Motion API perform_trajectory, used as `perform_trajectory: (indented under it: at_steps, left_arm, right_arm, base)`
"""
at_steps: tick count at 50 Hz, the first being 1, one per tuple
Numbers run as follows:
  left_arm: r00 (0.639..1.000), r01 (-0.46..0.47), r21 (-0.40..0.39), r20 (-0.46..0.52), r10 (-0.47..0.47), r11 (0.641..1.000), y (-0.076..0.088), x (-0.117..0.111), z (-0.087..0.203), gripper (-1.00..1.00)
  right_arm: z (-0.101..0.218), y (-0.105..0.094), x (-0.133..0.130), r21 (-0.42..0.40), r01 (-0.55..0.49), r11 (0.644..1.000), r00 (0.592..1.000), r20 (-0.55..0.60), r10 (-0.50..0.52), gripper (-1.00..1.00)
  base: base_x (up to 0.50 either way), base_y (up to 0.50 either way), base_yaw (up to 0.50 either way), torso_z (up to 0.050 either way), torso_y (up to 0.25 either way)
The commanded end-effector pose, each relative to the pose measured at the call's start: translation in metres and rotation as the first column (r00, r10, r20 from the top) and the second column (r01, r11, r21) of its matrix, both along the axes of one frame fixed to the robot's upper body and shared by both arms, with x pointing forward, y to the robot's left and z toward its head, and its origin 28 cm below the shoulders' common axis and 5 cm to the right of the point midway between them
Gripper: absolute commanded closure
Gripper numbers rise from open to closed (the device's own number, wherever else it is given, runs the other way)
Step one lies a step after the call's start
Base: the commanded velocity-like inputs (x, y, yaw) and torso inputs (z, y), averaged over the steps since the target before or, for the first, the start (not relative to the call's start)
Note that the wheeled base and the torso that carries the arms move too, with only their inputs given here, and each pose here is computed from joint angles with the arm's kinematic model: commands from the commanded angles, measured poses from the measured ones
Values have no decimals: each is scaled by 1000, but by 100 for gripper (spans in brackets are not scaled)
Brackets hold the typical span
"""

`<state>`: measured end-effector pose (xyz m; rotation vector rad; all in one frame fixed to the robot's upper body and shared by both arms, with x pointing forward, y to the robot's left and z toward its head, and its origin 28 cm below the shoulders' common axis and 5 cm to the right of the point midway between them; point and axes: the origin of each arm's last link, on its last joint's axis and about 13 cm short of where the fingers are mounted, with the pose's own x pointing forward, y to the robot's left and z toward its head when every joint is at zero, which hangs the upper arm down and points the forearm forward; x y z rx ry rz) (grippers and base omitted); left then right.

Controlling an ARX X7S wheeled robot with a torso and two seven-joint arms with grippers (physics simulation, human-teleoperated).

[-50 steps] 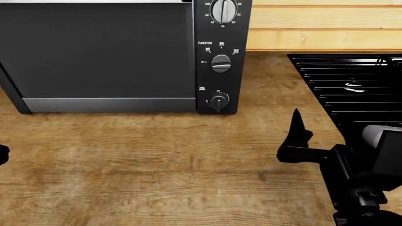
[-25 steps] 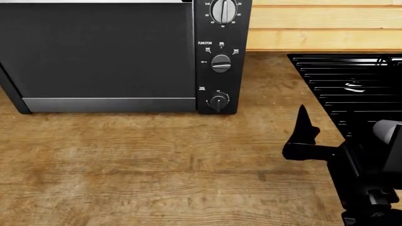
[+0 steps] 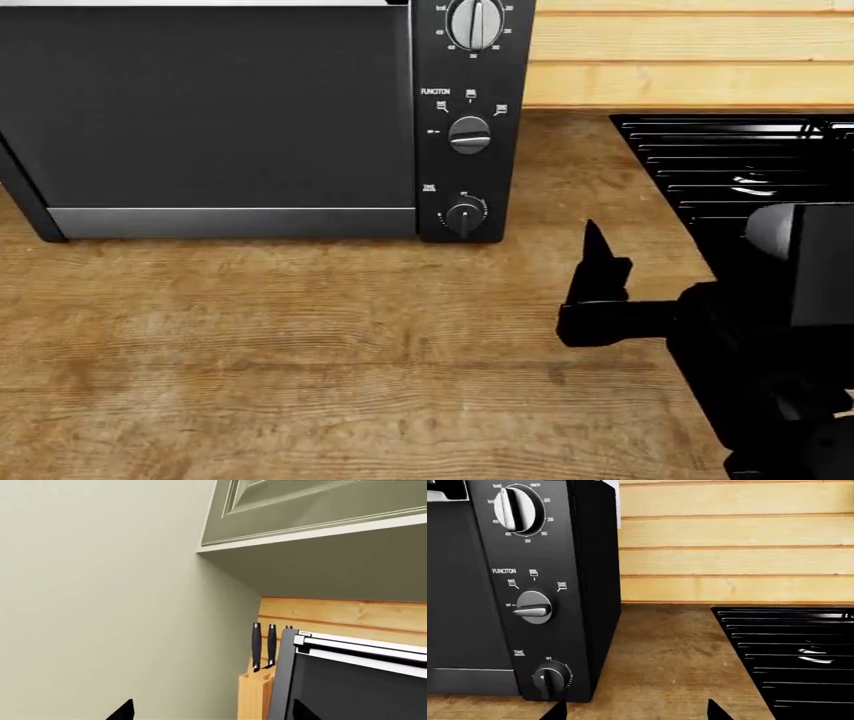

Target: Turn on the toaster oven by setting the timer.

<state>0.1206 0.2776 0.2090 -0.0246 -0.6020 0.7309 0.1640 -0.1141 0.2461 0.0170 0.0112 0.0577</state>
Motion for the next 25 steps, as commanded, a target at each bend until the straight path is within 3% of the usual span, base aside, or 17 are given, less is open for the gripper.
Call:
perform_trajectory:
  at_steps: [1,13,25]
  left_arm:
    - [1000,8,0,2,-8,1000,0,1,1,-100]
    - [1000,11,-2,-1,-11,1000,0,-3,-1,-100]
    - [1000,15,-5,-8,-15,1000,-4,15,-4,-100]
  right_arm:
    - [14,7,-9,-15,-65,998,988,-144,62,-100]
    - [20,16,-6,26,-69,997,978,-193,73,-100]
    - [23,29,3,26,6,1000,975,-221,0,-100]
  base:
    - [0,0,0,0,0]
    - [0,0,0,0,0]
    - [0,0,0,0,0]
